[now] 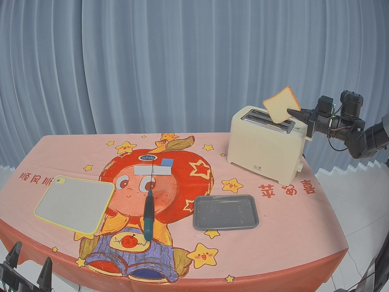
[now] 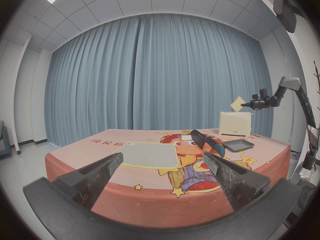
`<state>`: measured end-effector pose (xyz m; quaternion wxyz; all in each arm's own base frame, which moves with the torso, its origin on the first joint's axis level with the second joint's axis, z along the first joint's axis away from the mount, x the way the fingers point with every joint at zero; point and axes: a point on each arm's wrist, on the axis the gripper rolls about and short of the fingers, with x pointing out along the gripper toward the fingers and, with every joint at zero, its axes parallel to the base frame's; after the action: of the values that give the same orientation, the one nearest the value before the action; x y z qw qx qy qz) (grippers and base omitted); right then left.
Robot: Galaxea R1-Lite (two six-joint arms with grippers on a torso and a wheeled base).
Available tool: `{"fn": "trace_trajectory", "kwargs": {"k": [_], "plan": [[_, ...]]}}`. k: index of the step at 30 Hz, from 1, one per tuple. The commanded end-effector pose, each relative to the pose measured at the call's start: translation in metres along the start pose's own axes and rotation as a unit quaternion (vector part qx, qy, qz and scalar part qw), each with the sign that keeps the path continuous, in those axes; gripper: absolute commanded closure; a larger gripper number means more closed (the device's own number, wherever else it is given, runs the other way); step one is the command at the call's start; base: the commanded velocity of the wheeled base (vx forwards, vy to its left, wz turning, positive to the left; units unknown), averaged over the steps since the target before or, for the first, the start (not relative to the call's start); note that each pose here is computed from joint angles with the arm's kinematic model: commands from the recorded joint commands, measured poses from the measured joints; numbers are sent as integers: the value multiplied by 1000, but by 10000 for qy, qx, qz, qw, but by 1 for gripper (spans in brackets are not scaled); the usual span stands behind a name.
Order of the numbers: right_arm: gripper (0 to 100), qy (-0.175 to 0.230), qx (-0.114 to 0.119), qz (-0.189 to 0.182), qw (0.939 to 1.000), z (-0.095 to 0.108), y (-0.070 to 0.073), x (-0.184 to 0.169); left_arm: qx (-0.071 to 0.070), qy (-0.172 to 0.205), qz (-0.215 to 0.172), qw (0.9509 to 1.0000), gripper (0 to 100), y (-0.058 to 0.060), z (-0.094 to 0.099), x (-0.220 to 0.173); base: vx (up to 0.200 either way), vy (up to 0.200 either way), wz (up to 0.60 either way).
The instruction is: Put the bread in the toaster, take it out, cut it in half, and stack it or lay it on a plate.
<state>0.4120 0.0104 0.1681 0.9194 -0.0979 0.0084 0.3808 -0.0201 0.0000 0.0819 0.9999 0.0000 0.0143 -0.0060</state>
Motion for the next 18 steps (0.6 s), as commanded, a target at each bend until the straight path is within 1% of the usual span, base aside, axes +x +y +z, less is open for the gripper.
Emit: {"fn": "trace_trajectory", "kwargs": {"k": [1, 11, 13, 16, 17, 18], "plan": [[100, 12, 5, 50, 10000, 3, 6, -6, 0, 88, -2, 10000, 0, 0, -5, 1, 0, 0, 0], [100, -15, -21, 42, 10000, 9, 9, -11, 0, 88, -2, 10000, 0, 0, -5, 1, 0, 0, 0], [100, 26, 24, 93, 10000, 7, 14, -12, 0, 88, -2, 10000, 0, 0, -5, 1, 0, 0, 0], [100, 40, 40, 105, 9999, 6, 15, -12, 0, 88, -2, 10000, 0, 0, -5, 1, 0, 0, 0], [100, 144, 94, 134, 9998, -1, 19, -13, 0, 88, -2, 10000, 0, 0, -5, 1, 0, 0, 0], [100, 159, 96, 139, 9997, -3, 19, -13, 0, 88, -2, 10000, 0, 0, -5, 1, 0, 0, 0]]}}
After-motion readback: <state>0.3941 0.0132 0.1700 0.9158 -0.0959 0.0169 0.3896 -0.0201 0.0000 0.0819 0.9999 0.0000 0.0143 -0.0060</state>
